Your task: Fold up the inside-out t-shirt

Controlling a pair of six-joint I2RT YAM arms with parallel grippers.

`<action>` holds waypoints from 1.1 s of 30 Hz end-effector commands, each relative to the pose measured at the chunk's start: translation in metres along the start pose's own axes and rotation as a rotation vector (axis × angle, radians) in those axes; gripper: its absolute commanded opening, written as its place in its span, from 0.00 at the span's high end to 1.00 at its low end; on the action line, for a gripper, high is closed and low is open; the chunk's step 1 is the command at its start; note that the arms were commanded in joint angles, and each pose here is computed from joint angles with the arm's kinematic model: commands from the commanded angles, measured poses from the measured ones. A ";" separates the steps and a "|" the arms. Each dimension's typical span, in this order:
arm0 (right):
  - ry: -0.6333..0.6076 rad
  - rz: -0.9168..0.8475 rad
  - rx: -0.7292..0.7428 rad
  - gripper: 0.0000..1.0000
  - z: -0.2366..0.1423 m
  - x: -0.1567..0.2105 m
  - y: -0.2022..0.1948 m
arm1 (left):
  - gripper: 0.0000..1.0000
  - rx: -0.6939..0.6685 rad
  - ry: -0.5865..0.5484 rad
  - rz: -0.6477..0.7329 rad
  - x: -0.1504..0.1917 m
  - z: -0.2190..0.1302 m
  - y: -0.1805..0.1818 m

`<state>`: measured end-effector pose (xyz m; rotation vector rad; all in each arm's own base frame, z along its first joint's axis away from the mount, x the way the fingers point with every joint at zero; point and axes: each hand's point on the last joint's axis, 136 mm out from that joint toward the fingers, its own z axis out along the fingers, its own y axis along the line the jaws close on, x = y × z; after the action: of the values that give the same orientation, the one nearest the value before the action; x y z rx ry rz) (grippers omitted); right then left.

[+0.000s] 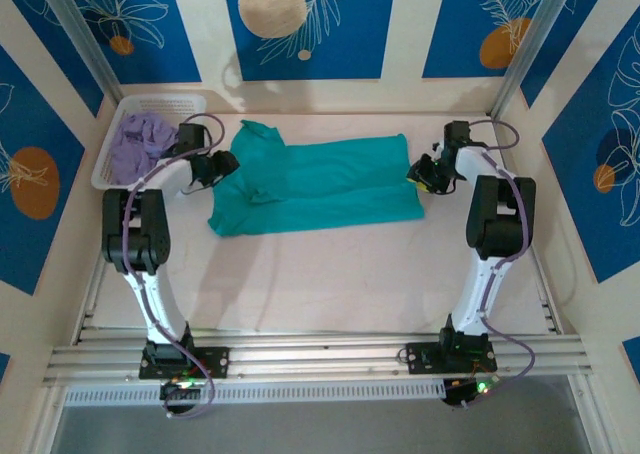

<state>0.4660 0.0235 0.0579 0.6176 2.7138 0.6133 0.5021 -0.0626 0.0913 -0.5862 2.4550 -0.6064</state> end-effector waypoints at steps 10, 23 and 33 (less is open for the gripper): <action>-0.004 -0.242 0.114 0.62 -0.014 0.067 0.020 | 0.46 0.143 -0.027 0.104 0.083 -0.059 -0.022; 0.153 -0.296 0.403 0.63 0.006 0.097 -0.038 | 0.47 0.042 0.154 0.141 0.143 -0.020 0.022; 0.151 -0.154 0.464 0.66 -0.041 0.147 -0.077 | 0.47 0.036 0.304 0.212 0.234 -0.052 0.038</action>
<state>0.3255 0.0305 0.0203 0.3459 3.0241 0.0282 0.3246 -0.1290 0.0331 -0.2702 2.6157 -0.6861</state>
